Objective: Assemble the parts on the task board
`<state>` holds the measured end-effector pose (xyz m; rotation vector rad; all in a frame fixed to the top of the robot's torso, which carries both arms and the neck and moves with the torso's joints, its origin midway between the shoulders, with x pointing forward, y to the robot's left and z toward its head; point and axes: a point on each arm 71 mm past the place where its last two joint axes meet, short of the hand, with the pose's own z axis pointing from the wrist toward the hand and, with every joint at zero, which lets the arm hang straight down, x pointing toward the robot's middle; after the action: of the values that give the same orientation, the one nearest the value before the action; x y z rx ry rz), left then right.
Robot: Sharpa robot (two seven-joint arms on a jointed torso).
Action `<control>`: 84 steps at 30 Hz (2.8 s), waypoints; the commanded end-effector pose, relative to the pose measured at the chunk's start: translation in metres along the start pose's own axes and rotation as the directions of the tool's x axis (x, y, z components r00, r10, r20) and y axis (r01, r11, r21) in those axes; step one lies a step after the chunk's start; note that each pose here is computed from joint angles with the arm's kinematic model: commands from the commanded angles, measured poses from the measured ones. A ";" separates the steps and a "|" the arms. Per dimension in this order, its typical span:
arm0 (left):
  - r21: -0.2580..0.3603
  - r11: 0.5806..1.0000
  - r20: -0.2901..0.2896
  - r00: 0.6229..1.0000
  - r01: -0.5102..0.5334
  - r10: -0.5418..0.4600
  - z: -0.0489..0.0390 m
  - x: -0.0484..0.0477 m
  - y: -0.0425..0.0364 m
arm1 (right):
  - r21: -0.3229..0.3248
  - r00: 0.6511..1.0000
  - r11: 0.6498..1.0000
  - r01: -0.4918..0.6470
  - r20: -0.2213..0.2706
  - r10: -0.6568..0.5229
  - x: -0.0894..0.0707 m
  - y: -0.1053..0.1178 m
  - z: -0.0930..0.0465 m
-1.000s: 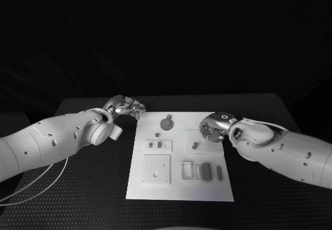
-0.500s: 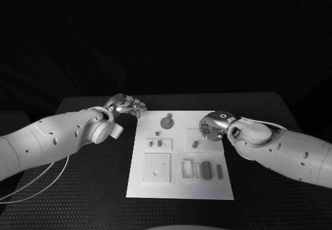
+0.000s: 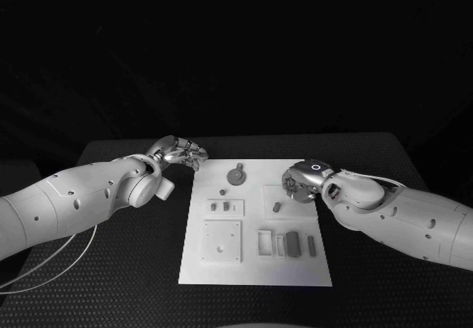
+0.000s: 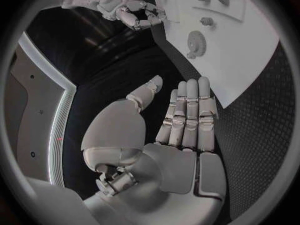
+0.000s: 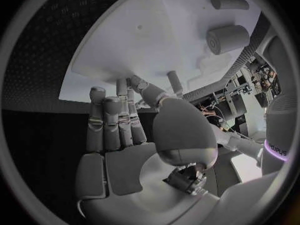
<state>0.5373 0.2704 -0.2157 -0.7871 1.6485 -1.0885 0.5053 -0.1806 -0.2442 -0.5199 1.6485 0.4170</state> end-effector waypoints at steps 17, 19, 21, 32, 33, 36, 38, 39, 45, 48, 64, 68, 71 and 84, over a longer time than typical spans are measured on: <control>0.008 1.000 -0.013 1.000 0.010 -0.010 0.0011 0.0024 -0.0022 | -0.025 0.999 1.000 -0.018 0.044 0.019 -0.008 0.008 -0.003; 0.008 1.000 -0.013 1.000 0.010 -0.010 0.0012 0.0023 -0.0021 | -0.027 0.998 0.999 -0.019 0.051 0.021 -0.012 0.008 -0.003; 0.008 1.000 -0.013 1.000 0.010 -0.010 0.0012 0.0023 -0.0021 | -0.028 0.998 0.999 -0.024 0.057 0.026 -0.015 0.008 -0.003; 0.005 1.000 -0.013 1.000 0.010 -0.010 0.0010 0.0016 -0.0016 | -0.032 0.997 0.998 -0.046 0.068 0.048 -0.025 0.008 -0.004; 0.005 1.000 -0.013 1.000 0.010 -0.010 0.0009 0.0016 -0.0015 | -0.032 0.996 0.998 -0.051 0.066 0.053 -0.025 0.008 -0.005; 0.004 1.000 -0.013 1.000 0.010 -0.010 0.0009 0.0013 -0.0013 | -0.036 0.996 0.997 -0.062 0.067 0.064 -0.026 0.009 -0.007; 0.004 1.000 -0.011 1.000 0.010 -0.009 0.0008 0.0007 -0.0011 | -0.046 0.994 0.996 -0.078 0.075 0.082 -0.030 0.012 -0.009; 0.004 1.000 -0.009 1.000 0.009 -0.009 0.0007 0.0003 -0.0010 | -0.053 0.993 0.995 -0.087 0.079 0.092 -0.032 0.015 -0.010; 0.005 1.000 -0.003 1.000 0.007 -0.007 0.0010 -0.0010 -0.0006 | -0.136 0.982 0.981 -0.140 0.105 0.155 -0.043 0.043 -0.013; 0.006 1.000 -0.002 1.000 0.007 -0.007 0.0015 -0.0006 -0.0009 | -0.181 0.978 0.971 -0.156 0.109 0.178 -0.047 0.060 -0.013; 0.008 1.000 0.013 1.000 0.003 -0.003 0.0054 -0.0014 -0.0022 | -0.328 0.981 0.932 -0.154 0.059 0.183 -0.040 0.127 0.002; 0.012 1.000 0.011 1.000 0.003 -0.003 0.0071 0.0003 -0.0046 | -0.341 0.985 0.929 -0.145 0.036 0.167 -0.029 0.136 0.005; 0.014 1.000 0.005 1.000 0.004 -0.004 0.0083 0.0028 -0.0060 | -0.346 0.988 0.928 -0.140 0.015 0.155 -0.020 0.140 0.005; 0.020 1.000 0.002 1.000 0.005 -0.005 0.0106 0.0057 -0.0089 | -0.364 0.989 0.920 -0.146 -0.035 0.143 0.004 0.154 0.005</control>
<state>0.5450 0.2611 -0.2128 -0.7796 1.6423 -1.0929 0.4237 -0.0510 -0.2514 -0.6399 1.6285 0.8499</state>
